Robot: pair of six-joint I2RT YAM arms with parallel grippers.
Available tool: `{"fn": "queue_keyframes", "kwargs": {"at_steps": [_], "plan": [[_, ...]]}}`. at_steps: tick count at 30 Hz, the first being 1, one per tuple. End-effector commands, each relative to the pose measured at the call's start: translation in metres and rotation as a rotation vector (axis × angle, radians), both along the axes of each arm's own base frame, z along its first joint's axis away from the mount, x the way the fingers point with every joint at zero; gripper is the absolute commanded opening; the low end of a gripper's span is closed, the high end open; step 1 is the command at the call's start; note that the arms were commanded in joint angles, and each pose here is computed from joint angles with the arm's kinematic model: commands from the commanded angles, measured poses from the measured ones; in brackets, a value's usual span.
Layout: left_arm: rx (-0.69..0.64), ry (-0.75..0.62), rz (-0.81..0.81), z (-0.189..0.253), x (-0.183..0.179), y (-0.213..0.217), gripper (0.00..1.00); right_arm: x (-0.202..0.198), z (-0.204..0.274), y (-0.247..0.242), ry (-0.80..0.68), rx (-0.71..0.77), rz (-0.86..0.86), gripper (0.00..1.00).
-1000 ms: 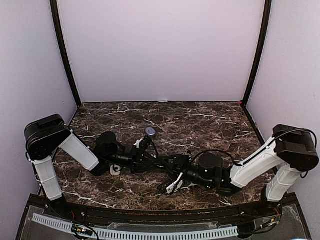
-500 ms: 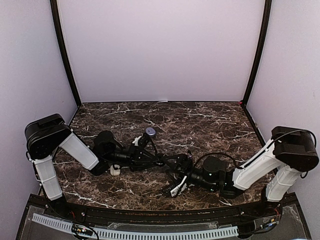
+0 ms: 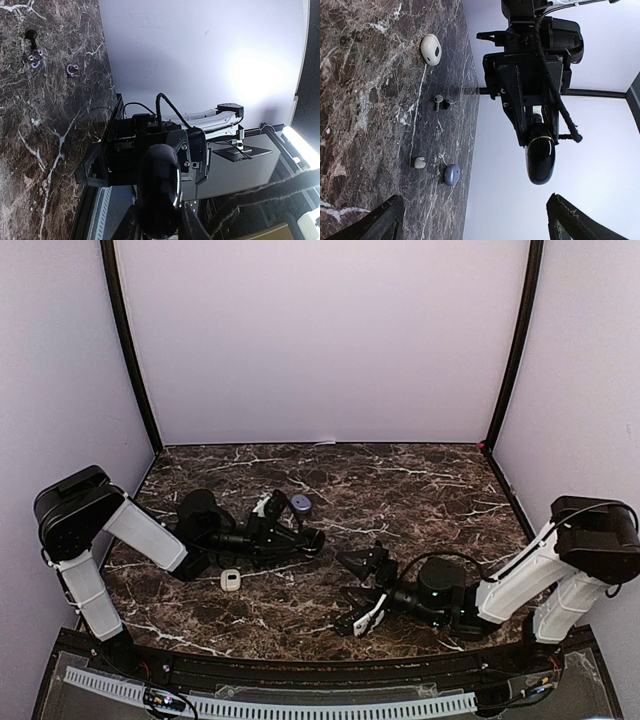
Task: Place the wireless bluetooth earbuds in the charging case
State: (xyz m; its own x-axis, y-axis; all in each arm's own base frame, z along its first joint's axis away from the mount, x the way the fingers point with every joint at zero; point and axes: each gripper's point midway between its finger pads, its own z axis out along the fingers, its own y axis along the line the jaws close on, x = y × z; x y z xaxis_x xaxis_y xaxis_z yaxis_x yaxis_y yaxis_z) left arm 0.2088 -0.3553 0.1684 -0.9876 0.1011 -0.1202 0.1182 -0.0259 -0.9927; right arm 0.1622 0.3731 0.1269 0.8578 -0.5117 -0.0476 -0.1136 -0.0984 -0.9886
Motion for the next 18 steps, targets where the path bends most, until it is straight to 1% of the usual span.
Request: {"fn": "queue_keyframes", "kwargs": {"at_steps": [1,4,8,10,16,18], "plan": [[-0.012,-0.094,0.001,0.02,0.003,0.006,0.18,-0.007,0.031,-0.003,0.072,0.154,0.003,0.99],[0.02,-0.112,0.017,0.02,0.007,0.008,0.18,-0.011,0.044,0.0,0.225,0.25,0.012,0.99],[0.047,-0.159,0.031,0.023,0.01,0.008,0.18,-0.019,0.052,0.011,0.529,0.316,0.022,0.99],[0.049,-0.176,0.032,0.025,0.01,0.008,0.18,-0.018,0.058,0.011,0.646,0.37,0.001,0.99],[0.035,-0.219,0.029,0.031,0.009,0.008,0.18,-0.011,0.097,-0.005,0.927,0.65,-0.048,0.99],[0.034,-0.241,0.033,0.032,0.01,0.009,0.18,-0.008,0.105,-0.01,1.037,0.718,-0.066,0.99]]}}
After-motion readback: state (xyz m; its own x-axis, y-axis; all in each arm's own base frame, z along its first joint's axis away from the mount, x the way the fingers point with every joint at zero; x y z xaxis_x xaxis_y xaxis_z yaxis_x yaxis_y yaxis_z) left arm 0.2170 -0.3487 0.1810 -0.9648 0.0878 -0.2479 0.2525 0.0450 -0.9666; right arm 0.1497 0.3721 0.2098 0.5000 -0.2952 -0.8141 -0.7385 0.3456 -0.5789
